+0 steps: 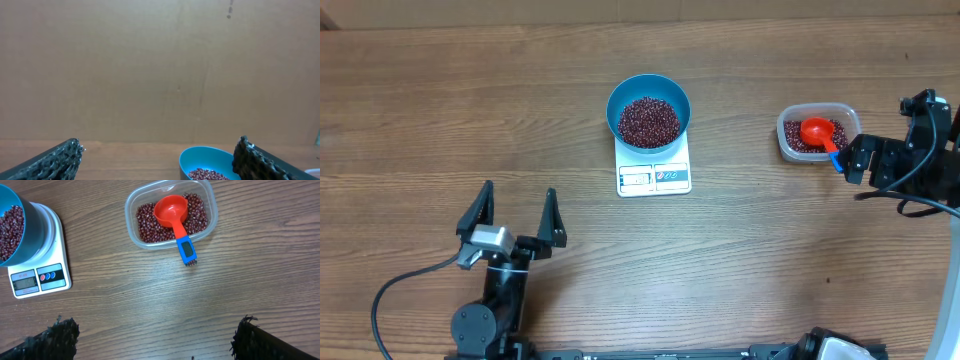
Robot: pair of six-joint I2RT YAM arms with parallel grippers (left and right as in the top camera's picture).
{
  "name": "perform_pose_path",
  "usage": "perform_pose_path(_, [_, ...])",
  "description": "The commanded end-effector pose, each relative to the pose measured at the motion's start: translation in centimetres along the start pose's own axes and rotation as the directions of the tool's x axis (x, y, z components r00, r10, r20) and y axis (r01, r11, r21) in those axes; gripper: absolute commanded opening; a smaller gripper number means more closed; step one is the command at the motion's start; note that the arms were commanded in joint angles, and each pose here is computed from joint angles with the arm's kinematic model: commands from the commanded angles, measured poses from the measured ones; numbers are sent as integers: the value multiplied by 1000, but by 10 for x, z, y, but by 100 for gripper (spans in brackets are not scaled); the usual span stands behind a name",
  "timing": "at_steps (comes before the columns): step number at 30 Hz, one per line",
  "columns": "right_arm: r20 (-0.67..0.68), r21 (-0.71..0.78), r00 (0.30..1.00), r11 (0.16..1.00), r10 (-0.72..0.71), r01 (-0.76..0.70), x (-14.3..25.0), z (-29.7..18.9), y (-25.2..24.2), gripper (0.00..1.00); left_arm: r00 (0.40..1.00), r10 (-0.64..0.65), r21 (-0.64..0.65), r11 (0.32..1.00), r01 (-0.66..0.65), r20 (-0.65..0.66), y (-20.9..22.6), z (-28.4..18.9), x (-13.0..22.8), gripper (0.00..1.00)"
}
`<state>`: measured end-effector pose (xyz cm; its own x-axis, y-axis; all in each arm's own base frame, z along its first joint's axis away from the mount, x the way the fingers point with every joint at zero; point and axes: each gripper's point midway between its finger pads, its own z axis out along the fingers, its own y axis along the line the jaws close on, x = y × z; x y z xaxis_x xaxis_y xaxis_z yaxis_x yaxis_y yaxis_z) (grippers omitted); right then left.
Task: Scoop item into bowl and weigh 150g on scale
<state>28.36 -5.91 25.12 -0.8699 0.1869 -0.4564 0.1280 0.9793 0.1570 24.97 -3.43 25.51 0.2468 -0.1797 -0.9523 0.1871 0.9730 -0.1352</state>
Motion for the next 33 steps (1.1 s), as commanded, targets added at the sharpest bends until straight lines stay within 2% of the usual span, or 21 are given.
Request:
perform_pose_path(1, [22, 9, 1000, 1000, -17, 17, -6, -5, 0, 100, 999, 27, -53, 998, -25, 39, 11, -5, -3, 100])
perform_pose_path(11, [22, 8, 1000, 1000, -17, 17, -6, -5, 0, 100, 999, 43, -97, 994, -40, 26, 24, -11, 1, 99])
perform_pose_path(22, [22, 9, 1000, 1000, -17, 17, -6, -5, 0, 100, 998, 44, -149, 987, -51, -51, 37, -19, 19, 99])
perform_pose_path(33, [22, 9, 1000, 1000, -17, 17, -6, -5, 0, 100, 995, 68, -155, 985, -78, -74, 38, -22, 24, 100])
